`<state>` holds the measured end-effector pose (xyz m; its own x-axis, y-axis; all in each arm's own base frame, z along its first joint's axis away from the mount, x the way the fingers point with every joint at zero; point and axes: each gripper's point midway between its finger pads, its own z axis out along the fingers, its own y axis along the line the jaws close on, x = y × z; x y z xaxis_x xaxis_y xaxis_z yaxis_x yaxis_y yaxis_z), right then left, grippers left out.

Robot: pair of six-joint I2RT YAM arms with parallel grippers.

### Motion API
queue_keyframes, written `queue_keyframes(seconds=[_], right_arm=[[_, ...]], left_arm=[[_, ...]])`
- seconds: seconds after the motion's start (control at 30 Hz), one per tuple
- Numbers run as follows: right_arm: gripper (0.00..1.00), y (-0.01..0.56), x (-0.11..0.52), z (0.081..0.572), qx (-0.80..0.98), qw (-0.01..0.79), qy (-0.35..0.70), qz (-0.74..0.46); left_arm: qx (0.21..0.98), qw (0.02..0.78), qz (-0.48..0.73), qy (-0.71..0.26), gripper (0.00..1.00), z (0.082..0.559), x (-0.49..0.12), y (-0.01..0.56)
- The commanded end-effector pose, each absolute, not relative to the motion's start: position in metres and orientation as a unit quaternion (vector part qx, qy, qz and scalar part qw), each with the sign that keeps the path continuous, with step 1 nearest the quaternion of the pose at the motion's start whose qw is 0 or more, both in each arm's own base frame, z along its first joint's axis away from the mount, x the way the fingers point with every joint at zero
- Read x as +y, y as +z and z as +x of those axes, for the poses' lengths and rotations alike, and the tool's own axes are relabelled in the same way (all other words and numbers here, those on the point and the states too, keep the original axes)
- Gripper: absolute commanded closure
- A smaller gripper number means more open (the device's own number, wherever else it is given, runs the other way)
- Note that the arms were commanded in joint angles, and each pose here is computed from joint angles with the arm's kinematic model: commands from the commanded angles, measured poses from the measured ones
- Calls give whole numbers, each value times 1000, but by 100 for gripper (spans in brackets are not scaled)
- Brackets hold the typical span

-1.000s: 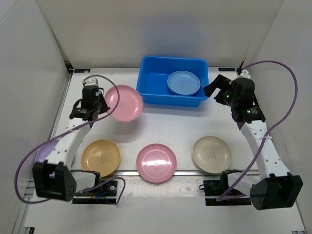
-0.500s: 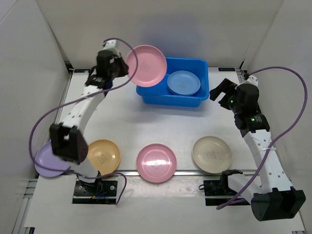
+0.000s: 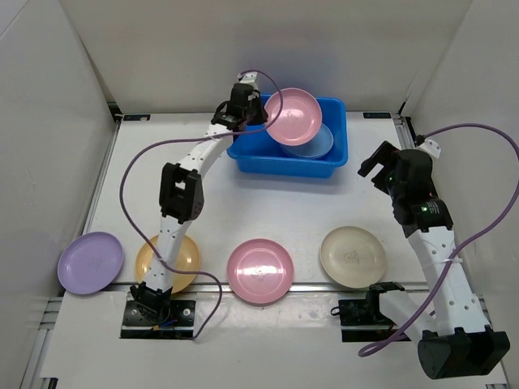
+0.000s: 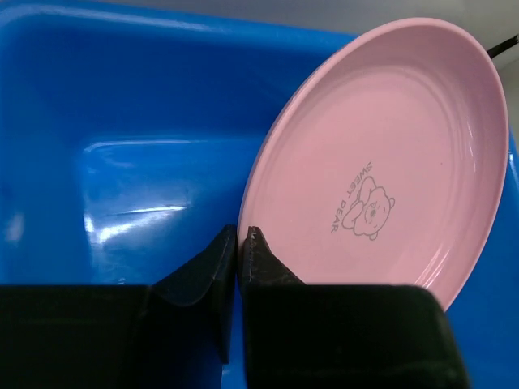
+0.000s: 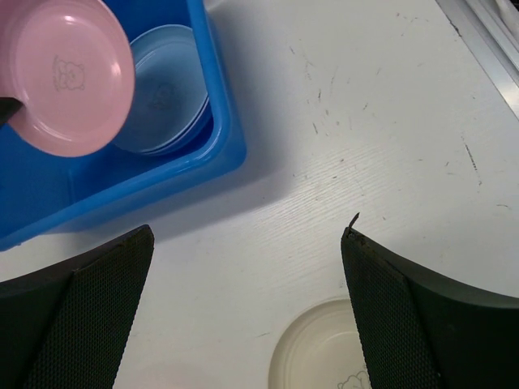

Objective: Place the plates into the plastic bin on the countertop

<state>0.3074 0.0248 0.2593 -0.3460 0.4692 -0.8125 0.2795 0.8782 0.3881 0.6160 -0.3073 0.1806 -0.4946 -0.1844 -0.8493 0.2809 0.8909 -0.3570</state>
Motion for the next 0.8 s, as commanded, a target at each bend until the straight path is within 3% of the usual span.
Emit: queue_keyframes(seconds=[0.0,0.3,0.4,0.47,0.63,0.67,0.77], right_arm=[[1,252,15,308,816,517,68,250],[1,249,15,310,827,504,60,244],[1,244,15,309,830,498,58,245],[1,243,18,309,833,496,59,239],[1,239,17,307,843,484,51,227],[1,238,17,306,845,482,51,227],[1,234,20,303,852,474,53,217]], left_arm=[[805,528,13,-270,90,618,-332,216],[805,523,-9,-281,90,625,-364,165],[805,525,-11,-276,79,623,-371,161],[801,529,-16,-279,67,624,-371,165],[794,535,-9,-289,7,618,-372,186],[794,536,-8,-288,1,617,-371,189],[783,548,10,-295,1,609,-371,217]])
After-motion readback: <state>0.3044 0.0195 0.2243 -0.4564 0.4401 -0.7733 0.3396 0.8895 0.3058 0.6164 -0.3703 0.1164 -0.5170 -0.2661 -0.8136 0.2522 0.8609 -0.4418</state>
